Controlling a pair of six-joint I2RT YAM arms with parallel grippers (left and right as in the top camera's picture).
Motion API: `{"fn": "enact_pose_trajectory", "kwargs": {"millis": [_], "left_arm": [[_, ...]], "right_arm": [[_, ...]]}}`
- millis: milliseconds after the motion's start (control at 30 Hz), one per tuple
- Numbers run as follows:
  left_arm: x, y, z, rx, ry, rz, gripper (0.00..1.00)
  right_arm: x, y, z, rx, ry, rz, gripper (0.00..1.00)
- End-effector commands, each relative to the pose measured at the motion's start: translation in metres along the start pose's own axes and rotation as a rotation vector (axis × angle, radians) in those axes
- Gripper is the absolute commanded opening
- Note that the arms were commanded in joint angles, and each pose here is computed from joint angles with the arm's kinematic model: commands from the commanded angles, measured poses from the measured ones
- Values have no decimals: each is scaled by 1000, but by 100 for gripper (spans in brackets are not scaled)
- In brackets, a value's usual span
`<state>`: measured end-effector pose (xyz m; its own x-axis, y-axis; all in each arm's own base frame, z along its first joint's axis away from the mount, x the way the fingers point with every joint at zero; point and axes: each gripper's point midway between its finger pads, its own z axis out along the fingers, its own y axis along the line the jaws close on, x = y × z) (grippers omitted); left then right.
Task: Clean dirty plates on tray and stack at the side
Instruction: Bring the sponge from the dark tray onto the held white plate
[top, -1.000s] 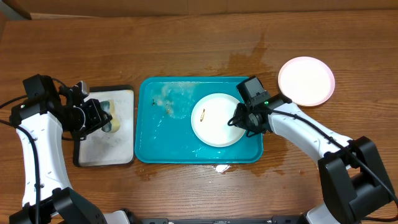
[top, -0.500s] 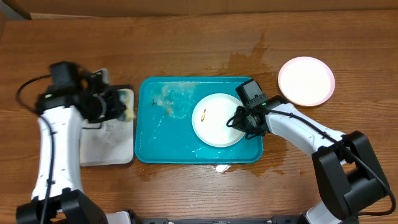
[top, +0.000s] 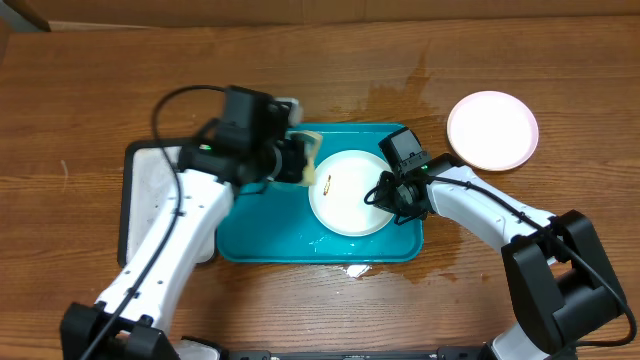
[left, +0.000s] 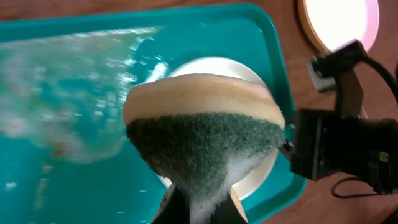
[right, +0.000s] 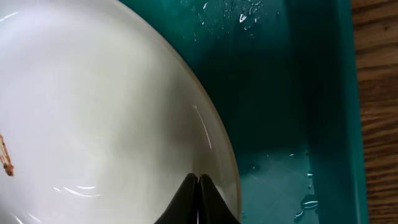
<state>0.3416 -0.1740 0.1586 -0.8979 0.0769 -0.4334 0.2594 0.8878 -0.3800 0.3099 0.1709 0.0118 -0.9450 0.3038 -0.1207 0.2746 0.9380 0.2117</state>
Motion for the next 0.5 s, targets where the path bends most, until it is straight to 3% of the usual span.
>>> {"fn": "enact_pose_trajectory", "kwargs": {"millis": [0,467], "left_arm": [[8,-7,21,-52,37,-13,4],[49,-8,102,-71,228,55,4]], "right_arm": [[3,-1,2,-2,12,5,4],[4,0,2,-8,17,5,4]]}}
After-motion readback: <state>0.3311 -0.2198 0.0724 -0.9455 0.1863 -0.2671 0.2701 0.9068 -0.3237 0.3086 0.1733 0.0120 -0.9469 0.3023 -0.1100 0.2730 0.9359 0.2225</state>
